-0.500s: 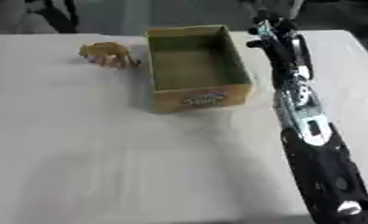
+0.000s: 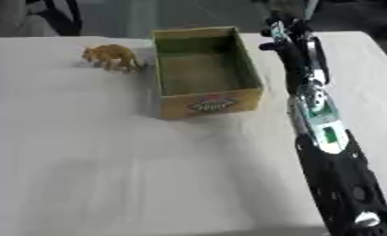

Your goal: Pick up objects on the table and place them in the box.

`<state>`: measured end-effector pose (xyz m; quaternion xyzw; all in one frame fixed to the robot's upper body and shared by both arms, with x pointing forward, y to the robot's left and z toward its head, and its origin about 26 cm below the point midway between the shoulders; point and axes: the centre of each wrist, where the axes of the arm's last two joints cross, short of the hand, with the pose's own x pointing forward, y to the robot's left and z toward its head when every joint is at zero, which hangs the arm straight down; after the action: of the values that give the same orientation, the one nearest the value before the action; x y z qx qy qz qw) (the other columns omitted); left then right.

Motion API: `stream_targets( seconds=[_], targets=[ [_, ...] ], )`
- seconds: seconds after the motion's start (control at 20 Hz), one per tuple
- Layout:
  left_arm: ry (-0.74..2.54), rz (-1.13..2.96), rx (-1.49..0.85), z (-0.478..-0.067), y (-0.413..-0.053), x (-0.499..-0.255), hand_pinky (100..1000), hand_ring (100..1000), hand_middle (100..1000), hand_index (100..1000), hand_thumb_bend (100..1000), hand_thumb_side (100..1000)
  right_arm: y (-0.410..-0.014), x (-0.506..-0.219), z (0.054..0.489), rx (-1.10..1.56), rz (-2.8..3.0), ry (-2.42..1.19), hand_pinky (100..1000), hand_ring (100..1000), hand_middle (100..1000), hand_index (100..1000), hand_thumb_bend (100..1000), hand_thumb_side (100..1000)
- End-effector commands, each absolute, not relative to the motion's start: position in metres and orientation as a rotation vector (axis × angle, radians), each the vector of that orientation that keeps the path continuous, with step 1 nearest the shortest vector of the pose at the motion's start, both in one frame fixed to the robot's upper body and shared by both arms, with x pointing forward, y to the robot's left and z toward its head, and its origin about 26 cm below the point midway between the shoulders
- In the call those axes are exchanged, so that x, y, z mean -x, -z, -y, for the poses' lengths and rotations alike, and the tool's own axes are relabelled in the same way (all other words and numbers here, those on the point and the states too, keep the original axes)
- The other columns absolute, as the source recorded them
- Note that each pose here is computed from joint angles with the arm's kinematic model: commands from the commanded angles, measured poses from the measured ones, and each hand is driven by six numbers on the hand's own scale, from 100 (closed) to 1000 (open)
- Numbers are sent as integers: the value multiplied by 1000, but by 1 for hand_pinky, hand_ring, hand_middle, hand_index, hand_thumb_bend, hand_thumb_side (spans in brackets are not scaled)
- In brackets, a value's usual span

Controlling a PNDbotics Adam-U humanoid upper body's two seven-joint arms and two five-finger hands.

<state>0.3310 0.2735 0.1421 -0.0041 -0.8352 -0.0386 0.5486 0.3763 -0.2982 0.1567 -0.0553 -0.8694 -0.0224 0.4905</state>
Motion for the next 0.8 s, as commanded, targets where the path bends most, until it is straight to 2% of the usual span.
stream_targets(
  seconds=[0.05,0.25,0.6,0.8],
  targets=[
    [135,2023,-56,-281,-160,-333,561,524,539,607,202,505,-170,-376,300,134,2156,43,587,695,684,766,100,504],
    [193,2050,-122,-283,-174,-339,572,545,555,621,187,448,-171,-376,299,134,2157,42,587,695,684,766,100,501],
    [375,2085,-271,-288,-205,-356,603,595,594,657,149,289,-172,-376,297,129,2159,34,586,695,684,765,100,497],
    [480,2087,-359,-291,-223,-369,605,601,599,671,159,238,-172,-377,296,124,2159,28,586,694,684,765,100,496]
  ],
)
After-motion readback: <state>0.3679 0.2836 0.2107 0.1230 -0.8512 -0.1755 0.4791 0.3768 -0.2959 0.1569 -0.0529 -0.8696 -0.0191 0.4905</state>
